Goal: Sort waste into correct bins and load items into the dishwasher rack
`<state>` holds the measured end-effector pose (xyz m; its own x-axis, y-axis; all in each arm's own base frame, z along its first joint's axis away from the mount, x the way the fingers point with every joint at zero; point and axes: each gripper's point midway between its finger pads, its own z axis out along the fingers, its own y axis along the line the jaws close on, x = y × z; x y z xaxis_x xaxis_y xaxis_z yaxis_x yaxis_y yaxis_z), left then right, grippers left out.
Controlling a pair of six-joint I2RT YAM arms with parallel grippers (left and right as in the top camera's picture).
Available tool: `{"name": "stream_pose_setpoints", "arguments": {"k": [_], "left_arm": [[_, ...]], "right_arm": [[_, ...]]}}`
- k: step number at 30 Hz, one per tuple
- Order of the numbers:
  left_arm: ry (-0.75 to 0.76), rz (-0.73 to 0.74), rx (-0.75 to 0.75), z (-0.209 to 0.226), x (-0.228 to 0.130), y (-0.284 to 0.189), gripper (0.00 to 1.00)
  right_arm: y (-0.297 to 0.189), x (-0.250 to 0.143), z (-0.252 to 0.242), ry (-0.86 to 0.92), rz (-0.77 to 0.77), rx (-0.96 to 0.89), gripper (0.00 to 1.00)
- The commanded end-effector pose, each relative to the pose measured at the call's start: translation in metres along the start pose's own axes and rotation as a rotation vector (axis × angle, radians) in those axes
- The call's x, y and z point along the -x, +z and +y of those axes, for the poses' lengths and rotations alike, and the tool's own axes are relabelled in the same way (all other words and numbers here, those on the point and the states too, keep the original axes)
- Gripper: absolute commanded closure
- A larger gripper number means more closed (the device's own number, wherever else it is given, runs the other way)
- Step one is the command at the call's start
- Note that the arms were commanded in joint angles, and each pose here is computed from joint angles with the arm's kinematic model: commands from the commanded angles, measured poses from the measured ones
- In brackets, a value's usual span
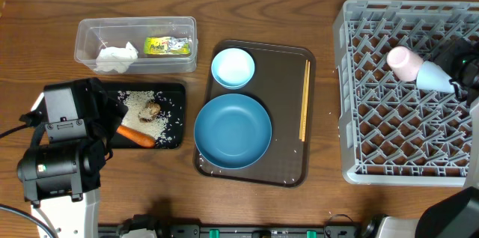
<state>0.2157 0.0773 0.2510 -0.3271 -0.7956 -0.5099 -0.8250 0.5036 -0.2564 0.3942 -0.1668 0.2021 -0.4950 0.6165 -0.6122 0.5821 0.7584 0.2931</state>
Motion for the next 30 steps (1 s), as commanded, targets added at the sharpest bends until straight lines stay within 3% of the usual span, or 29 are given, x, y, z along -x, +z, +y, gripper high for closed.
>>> {"name": "stream_pose_setpoints", "arguments": {"k": [1,10,14,30], "left_arm": [[-0.006,-0.017,0.014,0.003,0.004,-0.001,0.02],[-0.006,-0.017,0.014,0.003,0.004,-0.001,0.02],[-0.006,-0.017,0.014,0.003,0.004,-0.001,0.02],[-0.006,-0.017,0.014,0.003,0.004,-0.001,0.02]], "right_arm": [[-0.001,0.014,-0.029,0.07,-0.053,-0.126,0.05],[0.019,-0.003,-0.085,0.255,0.062,-0.175,0.01],[0.042,-0.019,-0.084,0.301,0.154,-0.107,0.01],[0.075,-0.014,-0.075,0.129,0.144,-0.003,0.01]]}}
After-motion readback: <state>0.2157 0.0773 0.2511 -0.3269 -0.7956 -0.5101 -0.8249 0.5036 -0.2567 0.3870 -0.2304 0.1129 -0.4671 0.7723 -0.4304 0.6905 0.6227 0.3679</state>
